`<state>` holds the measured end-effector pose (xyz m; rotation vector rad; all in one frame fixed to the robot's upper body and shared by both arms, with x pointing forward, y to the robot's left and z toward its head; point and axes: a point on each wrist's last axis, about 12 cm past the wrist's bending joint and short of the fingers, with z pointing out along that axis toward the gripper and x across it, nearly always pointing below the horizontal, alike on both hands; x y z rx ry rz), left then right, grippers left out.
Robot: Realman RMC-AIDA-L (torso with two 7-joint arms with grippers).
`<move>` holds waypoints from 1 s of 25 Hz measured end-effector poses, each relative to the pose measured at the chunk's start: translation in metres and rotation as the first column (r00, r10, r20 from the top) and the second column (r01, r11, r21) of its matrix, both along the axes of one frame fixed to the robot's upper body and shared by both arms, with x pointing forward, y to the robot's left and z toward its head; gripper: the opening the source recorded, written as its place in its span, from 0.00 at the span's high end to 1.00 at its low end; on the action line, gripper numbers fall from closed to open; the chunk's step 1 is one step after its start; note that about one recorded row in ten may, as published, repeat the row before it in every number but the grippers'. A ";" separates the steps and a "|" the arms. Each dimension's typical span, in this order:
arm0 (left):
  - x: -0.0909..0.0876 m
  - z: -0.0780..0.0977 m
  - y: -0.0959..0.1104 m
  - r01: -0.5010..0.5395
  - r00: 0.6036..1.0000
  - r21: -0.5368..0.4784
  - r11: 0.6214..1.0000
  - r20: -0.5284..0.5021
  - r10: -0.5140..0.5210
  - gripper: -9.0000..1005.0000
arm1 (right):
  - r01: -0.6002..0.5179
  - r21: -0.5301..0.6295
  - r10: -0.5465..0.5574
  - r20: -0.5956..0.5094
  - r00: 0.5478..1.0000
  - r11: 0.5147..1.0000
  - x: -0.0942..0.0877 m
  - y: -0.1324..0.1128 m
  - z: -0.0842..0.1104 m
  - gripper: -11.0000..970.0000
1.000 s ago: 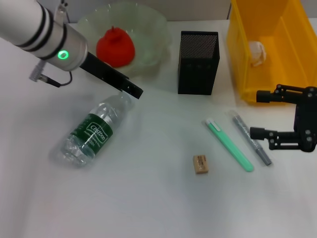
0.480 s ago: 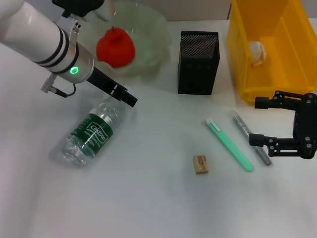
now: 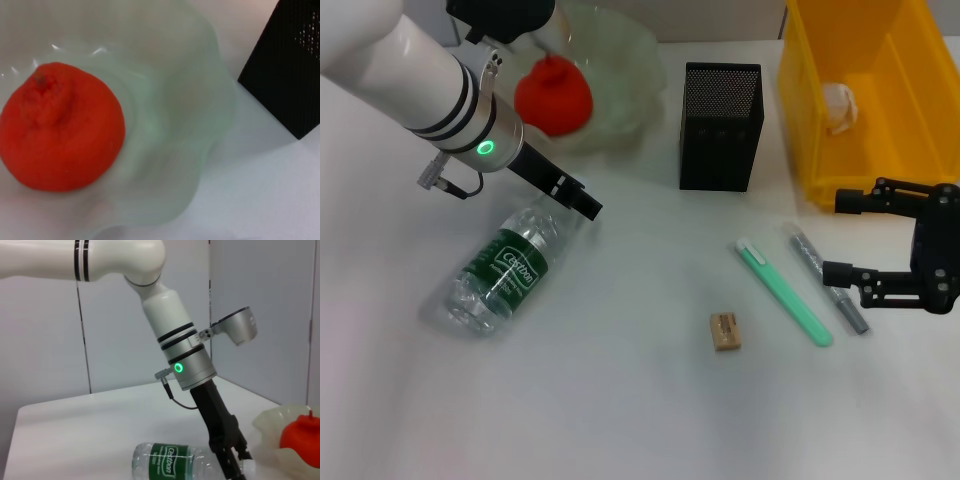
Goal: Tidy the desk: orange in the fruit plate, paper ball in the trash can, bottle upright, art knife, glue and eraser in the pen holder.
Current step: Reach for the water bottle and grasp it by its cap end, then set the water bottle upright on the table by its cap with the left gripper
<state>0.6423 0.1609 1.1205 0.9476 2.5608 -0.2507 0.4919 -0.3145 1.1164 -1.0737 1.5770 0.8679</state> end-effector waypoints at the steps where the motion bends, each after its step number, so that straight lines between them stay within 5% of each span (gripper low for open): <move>1: 0.000 0.000 0.000 0.003 1.000 0.003 1.000 0.000 -0.003 0.19 | 0.000 0.000 0.000 0.000 1.000 1.000 0.000 0.000 0.000 0.18; 8: 0.000 -0.002 -0.004 0.024 1.000 0.027 0.999 0.013 -0.025 0.19 | 0.014 0.011 -0.014 0.003 1.000 1.000 0.001 -0.001 0.000 0.18; 18: -0.001 0.003 -0.003 0.043 0.998 0.017 0.999 0.050 -0.043 0.55 | 0.056 0.043 -0.057 0.023 0.998 0.998 0.002 -0.009 0.004 0.18; 25: -0.015 0.026 0.020 0.007 0.993 -0.047 0.999 0.116 -0.001 0.55 | 0.052 0.061 -0.054 0.044 0.998 0.997 0.006 -0.006 0.008 0.18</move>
